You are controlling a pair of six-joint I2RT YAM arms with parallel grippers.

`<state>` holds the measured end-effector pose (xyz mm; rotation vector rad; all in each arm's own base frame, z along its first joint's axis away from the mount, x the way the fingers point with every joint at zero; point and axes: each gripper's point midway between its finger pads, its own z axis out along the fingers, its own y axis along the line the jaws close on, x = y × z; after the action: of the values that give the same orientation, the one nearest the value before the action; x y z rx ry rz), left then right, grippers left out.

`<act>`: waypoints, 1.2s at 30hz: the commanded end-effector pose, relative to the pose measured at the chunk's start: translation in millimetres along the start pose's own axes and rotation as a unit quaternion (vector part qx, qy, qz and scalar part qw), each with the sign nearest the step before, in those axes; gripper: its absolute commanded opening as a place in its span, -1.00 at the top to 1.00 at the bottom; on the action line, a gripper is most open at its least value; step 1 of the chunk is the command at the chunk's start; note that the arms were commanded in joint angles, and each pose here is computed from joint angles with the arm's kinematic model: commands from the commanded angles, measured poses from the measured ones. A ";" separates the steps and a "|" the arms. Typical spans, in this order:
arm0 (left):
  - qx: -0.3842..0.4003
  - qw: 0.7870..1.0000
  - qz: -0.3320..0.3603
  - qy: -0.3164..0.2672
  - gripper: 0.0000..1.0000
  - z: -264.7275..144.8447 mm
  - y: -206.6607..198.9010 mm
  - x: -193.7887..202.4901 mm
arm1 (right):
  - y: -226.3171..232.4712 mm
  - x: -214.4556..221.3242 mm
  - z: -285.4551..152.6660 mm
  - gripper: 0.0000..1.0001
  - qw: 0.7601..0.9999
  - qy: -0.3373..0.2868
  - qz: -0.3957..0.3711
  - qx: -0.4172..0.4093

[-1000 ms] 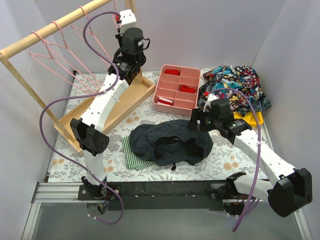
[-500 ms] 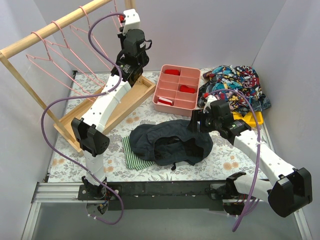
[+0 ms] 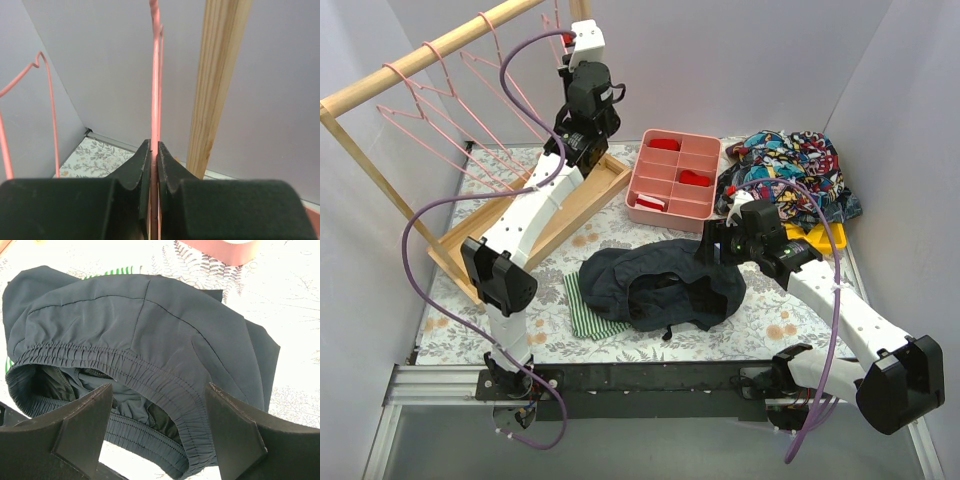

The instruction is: Place the shorts on the hanger

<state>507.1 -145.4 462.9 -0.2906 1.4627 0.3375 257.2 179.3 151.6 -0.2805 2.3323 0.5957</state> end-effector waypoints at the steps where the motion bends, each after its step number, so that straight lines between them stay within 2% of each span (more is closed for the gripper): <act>1: 0.029 0.998 -0.045 -0.027 1.00 -31.6 16.0 -49.7 | 2.3 -13.1 -3.9 -0.63 1.000 -0.023 -0.010 -0.003; 7: 0.070 0.996 -0.051 -0.022 1.00 -61.5 3.8 -51.1 | 0.3 -14.0 -6.2 -0.63 1.000 -0.028 -0.009 0.004; 11: 0.131 0.990 -0.049 -0.011 1.00 -92.3 -14.6 -45.0 | -3.7 -16.9 -11.9 -0.63 0.999 -0.039 -0.010 0.018; 14: 0.194 0.978 -0.066 0.023 1.00 -124.5 -28.9 -37.0 | -9.7 -19.2 -18.7 -0.63 0.998 -0.054 -0.008 0.035; 15: 0.237 0.968 -0.076 0.031 1.00 -141.3 -35.8 -37.5 | -9.2 -19.5 -20.4 -0.63 0.998 -0.058 -0.007 0.035; 17: 0.271 0.958 -0.075 0.057 1.00 -158.8 -37.8 -26.5 | -14.4 -19.0 -25.7 -0.63 0.996 -0.070 -0.004 0.049; 18: 0.312 0.943 -0.081 0.081 1.00 -174.4 -48.7 -11.8 | -15.0 -18.0 -27.6 -0.62 0.996 -0.072 -0.001 0.050; 19: 0.332 0.935 -0.093 0.084 1.00 -185.6 -40.8 -18.2 | -18.2 -14.0 -28.0 -0.62 0.996 -0.071 0.000 0.056; 21: 0.379 0.914 -0.087 0.116 1.00 -208.9 -41.5 -3.0 | -21.0 -10.7 -33.4 -0.61 0.995 -0.079 0.001 0.062; 22: 0.425 0.892 -0.090 0.128 1.00 -231.2 -35.7 1.1 | -24.4 -5.5 -33.2 -0.61 0.995 -0.077 0.005 0.068; 24: 0.468 0.867 -0.089 0.146 1.00 -254.9 -26.2 12.7 | -26.2 1.7 -36.9 -0.60 0.995 -0.077 0.009 0.069; 25: 0.505 0.842 -0.085 0.170 1.00 -274.7 -26.4 29.9 | -26.8 4.6 -37.8 -0.60 0.994 -0.078 0.014 0.071; 27: 0.541 0.817 -0.090 0.180 1.00 -300.0 -2.1 24.8 | -29.3 17.5 -37.3 -0.58 0.995 -0.070 0.021 0.072; 28: 0.570 0.792 -0.091 0.200 1.00 -317.6 1.9 30.0 | -30.4 21.9 -36.8 -0.57 0.995 -0.068 0.028 0.074; 29: 0.589 0.774 -0.086 0.217 1.00 -333.1 15.5 33.1 | -30.4 29.2 -35.8 -0.57 0.995 -0.064 0.028 0.073; 31: 0.603 0.754 -0.085 0.246 1.00 -349.1 26.5 41.4 | -32.3 36.7 -35.0 -0.57 0.995 -0.060 0.030 0.079; 32: 0.623 0.726 -0.078 0.282 1.00 -366.8 31.9 55.5 | -30.5 40.0 -35.1 -0.56 0.995 -0.059 0.030 0.078; 35: 0.644 0.689 -0.078 0.322 1.00 -392.2 48.4 74.0 | -32.6 52.0 -34.8 -0.55 0.994 -0.053 0.030 0.089; 36: 0.663 0.670 -0.084 0.325 1.00 -403.9 56.4 71.5 | -33.9 58.9 -32.9 -0.56 0.994 -0.049 0.036 0.091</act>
<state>179.6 -247.7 392.4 0.5688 1.8243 -0.9092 213.4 135.3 128.3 -0.1344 2.2929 0.4406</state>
